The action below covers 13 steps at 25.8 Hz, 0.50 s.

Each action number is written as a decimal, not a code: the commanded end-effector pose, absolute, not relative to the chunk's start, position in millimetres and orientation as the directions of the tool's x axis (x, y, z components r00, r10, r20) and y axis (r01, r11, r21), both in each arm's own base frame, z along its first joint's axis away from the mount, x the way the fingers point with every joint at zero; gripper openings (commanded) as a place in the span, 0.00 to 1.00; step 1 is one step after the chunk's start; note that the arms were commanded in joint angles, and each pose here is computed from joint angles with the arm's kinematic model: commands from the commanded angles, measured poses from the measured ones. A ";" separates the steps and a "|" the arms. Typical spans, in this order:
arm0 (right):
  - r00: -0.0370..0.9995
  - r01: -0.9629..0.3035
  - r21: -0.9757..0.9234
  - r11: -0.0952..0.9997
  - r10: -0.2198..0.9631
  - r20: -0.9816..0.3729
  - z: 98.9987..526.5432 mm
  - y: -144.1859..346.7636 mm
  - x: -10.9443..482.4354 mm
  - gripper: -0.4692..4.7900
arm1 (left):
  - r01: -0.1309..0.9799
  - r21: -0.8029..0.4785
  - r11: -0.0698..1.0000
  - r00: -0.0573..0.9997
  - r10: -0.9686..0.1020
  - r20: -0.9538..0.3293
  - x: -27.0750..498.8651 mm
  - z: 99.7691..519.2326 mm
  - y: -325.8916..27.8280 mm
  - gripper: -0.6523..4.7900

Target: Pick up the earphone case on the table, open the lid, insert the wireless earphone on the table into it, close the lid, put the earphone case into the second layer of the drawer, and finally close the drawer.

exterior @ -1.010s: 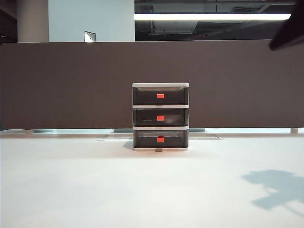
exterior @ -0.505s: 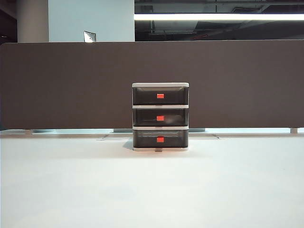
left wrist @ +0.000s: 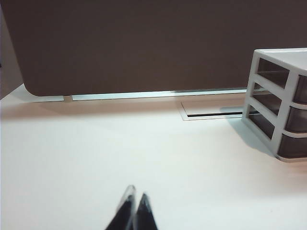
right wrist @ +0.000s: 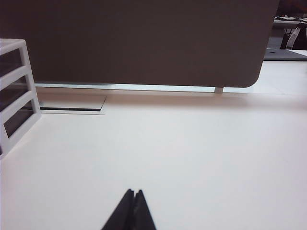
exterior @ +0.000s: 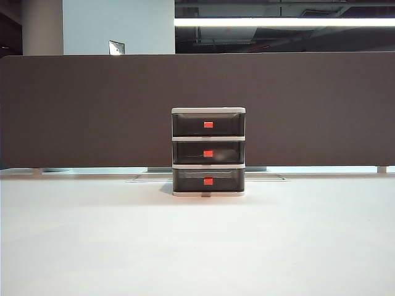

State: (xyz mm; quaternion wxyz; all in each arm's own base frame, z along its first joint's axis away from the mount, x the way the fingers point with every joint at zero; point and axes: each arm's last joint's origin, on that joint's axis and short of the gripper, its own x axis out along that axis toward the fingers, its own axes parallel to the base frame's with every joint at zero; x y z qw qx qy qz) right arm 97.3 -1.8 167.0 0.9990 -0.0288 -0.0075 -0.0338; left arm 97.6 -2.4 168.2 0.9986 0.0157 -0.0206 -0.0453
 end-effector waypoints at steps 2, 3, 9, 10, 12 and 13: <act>0.997 0.075 -0.057 0.996 -0.073 0.036 167.2 -2.0 97.5 0.09 | 0.090 0.038 0.995 0.994 -0.092 0.051 97.6 169.3 -2.3 0.11; 0.996 0.081 -0.056 0.995 -0.079 0.036 167.2 -2.2 97.5 0.09 | 0.090 0.038 0.995 0.994 -0.092 0.051 97.6 169.3 -2.3 0.11; 0.994 0.107 -0.053 0.993 -0.105 0.035 167.2 -2.7 97.4 0.09 | 0.090 0.038 0.995 0.994 -0.092 0.051 97.6 169.3 -2.3 0.11; 0.994 0.107 -0.053 0.993 -0.105 0.035 167.2 -2.7 97.4 0.09 | 0.090 0.038 0.995 0.994 -0.092 0.051 97.6 169.3 -2.3 0.11; 0.994 0.107 -0.053 0.993 -0.105 0.035 167.2 -2.7 97.4 0.09 | 0.090 0.038 0.995 0.994 -0.092 0.051 97.6 169.3 -2.3 0.11; 0.994 0.107 -0.053 0.993 -0.105 0.035 167.2 -2.7 97.4 0.09 | 0.090 0.038 0.995 0.994 -0.092 0.051 97.6 169.3 -2.3 0.11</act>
